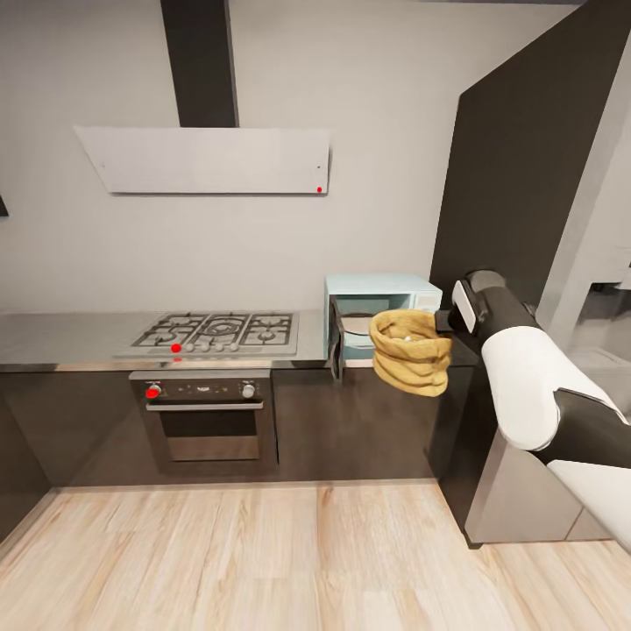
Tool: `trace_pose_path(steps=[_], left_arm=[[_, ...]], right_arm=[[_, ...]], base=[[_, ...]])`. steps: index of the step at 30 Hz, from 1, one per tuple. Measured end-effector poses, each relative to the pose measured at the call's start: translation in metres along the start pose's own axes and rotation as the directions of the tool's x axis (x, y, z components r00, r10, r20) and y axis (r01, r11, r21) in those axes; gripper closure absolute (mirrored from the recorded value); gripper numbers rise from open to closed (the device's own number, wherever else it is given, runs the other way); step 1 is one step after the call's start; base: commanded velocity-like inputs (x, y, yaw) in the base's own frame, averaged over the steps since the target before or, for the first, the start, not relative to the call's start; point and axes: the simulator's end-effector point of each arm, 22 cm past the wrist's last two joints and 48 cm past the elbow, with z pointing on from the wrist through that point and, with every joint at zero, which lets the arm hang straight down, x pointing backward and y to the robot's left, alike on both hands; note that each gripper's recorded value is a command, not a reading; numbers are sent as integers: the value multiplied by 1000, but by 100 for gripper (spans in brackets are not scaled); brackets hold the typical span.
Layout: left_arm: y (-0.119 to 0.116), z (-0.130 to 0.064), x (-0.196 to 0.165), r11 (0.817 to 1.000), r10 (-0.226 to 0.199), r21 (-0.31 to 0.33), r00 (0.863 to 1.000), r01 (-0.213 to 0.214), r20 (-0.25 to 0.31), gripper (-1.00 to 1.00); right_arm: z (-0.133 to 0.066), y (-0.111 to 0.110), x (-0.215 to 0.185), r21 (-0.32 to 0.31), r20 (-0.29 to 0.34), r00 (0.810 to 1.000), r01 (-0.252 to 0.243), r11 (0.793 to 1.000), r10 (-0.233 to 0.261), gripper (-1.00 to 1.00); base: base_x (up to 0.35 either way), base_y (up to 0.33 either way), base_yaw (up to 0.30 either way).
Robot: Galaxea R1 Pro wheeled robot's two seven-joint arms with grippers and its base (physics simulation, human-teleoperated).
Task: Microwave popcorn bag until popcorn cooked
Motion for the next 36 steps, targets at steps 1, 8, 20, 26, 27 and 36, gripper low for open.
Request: trace_pose_path(steps=[1,8,20,26,27,36], left_arm=[[0,0,0,1000,1,0,1000,-1,0,-100],[0,0,1,1000,-1,0,1000,1,-1,-100],[0,0,1,1000,-2,0,1000,2,-2,-100],[0,0,1,1000,-2,0,1000,2,-2,-100],[0,0,1,1000,-2,0,1000,2,-2,-100],[0,0,1,1000,0,0,1000,0,-2,-100]], right_arm=[[0,0,0,-1,0,1000,0,1000,0,100],[-1,2,0,-6,0,1000,-3,1000,3,100],[-1,7,0,-19,1,1000,-4,1000,4,100],[3,7,6,-22,-16,1000,-3,1000,2,100],[6,9,11,-25,-29,1000,1,1000,-2,100],[29,24,57,-46,-151,987,47,998,-54,100]], base=[[261,0,0],[311,0,0],[307,0,0],[306,0,0],[306,0,0],[105,0,0]])
